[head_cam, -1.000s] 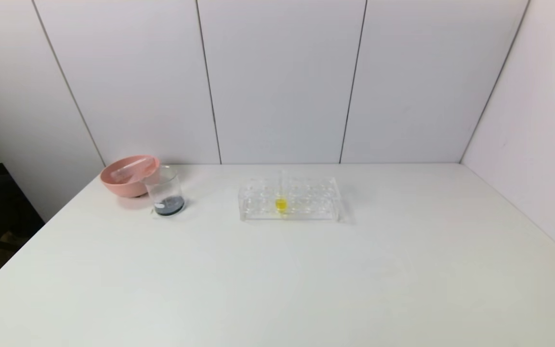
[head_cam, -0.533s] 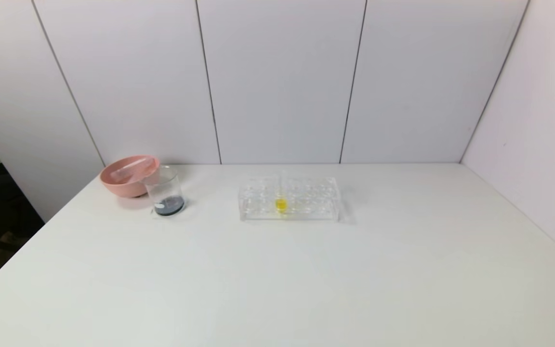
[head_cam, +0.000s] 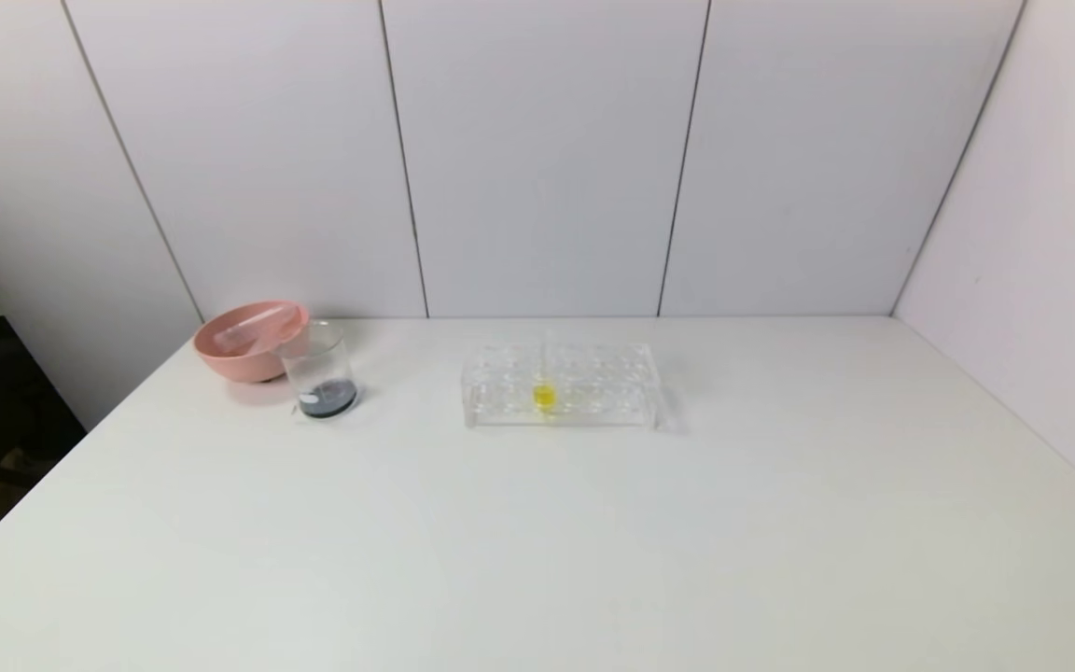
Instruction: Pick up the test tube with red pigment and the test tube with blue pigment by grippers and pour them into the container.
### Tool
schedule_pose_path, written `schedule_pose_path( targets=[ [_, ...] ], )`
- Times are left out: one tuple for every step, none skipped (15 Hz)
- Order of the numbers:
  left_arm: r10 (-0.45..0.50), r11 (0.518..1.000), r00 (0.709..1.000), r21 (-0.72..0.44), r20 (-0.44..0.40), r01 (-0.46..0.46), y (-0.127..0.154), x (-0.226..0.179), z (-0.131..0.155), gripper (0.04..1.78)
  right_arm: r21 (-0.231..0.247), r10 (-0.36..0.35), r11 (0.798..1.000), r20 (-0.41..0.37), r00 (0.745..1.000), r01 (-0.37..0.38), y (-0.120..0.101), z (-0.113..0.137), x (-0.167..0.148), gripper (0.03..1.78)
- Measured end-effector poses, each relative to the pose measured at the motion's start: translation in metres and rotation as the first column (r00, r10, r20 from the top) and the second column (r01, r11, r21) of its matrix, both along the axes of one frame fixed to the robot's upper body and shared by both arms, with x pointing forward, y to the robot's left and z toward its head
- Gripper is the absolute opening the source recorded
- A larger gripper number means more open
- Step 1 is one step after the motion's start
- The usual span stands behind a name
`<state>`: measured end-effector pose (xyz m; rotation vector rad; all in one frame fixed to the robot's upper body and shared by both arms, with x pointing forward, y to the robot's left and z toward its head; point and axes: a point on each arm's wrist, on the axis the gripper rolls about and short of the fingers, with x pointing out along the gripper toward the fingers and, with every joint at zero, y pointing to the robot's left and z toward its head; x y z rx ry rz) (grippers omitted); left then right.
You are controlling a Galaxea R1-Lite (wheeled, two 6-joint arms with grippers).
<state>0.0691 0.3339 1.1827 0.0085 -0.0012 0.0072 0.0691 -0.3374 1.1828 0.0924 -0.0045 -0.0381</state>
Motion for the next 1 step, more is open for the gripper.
schedule_pose_path(
  targets=[
    [0.003, 1.000, 1.000, -0.007, 0.001, -0.003, 0.0001, 0.0000, 0.0001, 1.76, 0.000, 0.000, 1.000, 0.000, 1.000, 0.000, 0.0000, 0.0000, 0.0000, 1.77]
  ],
)
